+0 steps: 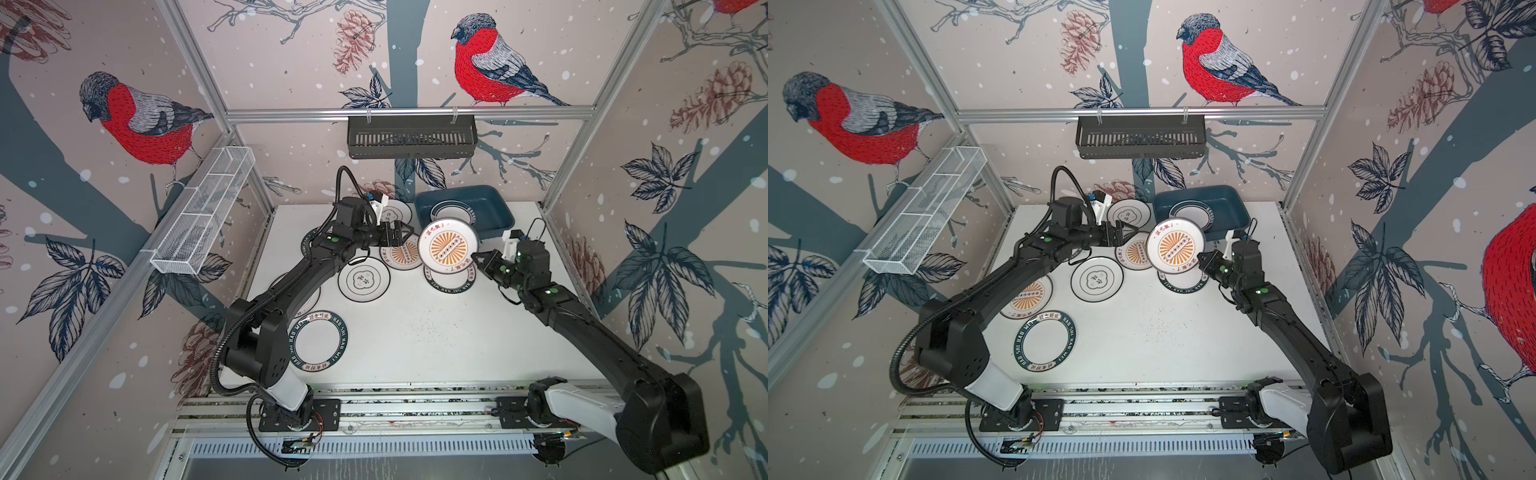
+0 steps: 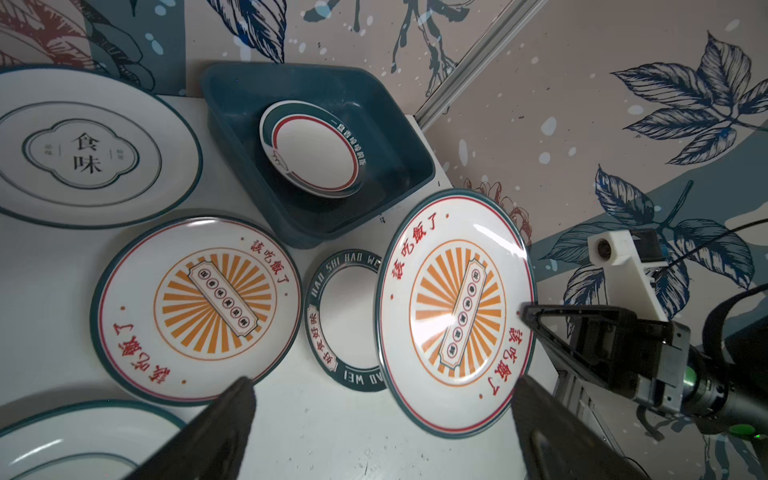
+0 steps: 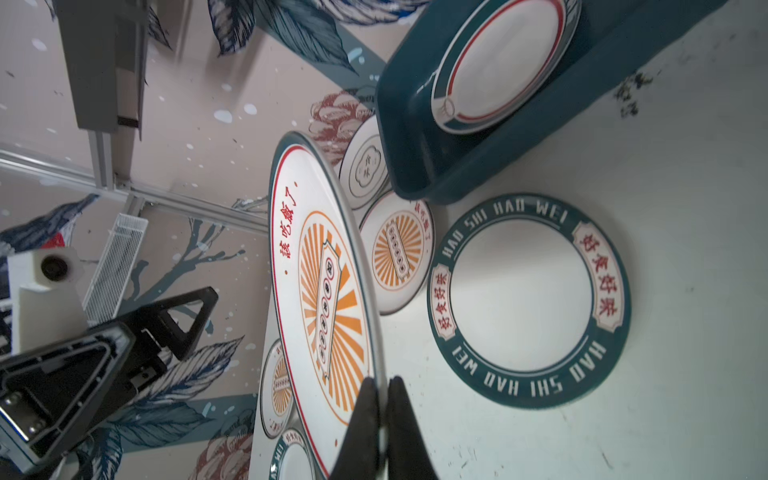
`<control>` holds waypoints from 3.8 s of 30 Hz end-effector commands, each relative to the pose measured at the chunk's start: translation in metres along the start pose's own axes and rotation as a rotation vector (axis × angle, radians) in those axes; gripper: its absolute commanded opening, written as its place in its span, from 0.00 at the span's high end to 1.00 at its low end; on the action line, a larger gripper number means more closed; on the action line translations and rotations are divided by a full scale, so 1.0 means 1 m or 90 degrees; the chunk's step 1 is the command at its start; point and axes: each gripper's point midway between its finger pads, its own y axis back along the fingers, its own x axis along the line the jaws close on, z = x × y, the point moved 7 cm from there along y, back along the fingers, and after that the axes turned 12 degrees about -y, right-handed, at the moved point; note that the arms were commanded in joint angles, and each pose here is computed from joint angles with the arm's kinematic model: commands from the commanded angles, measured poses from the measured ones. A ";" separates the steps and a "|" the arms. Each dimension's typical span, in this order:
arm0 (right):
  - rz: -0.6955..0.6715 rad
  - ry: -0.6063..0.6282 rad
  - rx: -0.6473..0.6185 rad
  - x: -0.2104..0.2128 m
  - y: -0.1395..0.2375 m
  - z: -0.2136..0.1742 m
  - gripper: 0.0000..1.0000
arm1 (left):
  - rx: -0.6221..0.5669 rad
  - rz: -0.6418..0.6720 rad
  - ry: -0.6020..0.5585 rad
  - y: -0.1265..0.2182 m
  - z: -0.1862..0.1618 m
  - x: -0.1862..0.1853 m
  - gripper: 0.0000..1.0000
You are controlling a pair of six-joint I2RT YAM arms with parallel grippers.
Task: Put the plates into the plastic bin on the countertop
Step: 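Grasp the orange sunburst plate edge with the right gripper and lift, then carry the sunburst plate over the teal bin with the right gripper, then lower the sunburst plate onto the plate in the bin and release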
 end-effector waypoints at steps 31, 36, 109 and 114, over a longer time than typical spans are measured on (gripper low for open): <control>-0.143 0.018 0.045 -0.048 -0.185 0.179 0.98 | -0.083 -0.014 0.079 -0.089 0.033 0.047 0.04; -0.148 0.005 0.058 -0.063 -0.198 0.176 0.98 | -0.085 0.005 0.079 -0.092 0.035 0.053 0.04; -0.174 0.194 -0.102 0.042 -0.148 0.067 0.00 | 0.014 0.006 0.031 -0.044 -0.008 0.042 0.04; -0.185 0.143 -0.107 0.019 -0.114 0.042 0.00 | 0.035 -0.040 0.036 -0.047 -0.021 0.039 0.04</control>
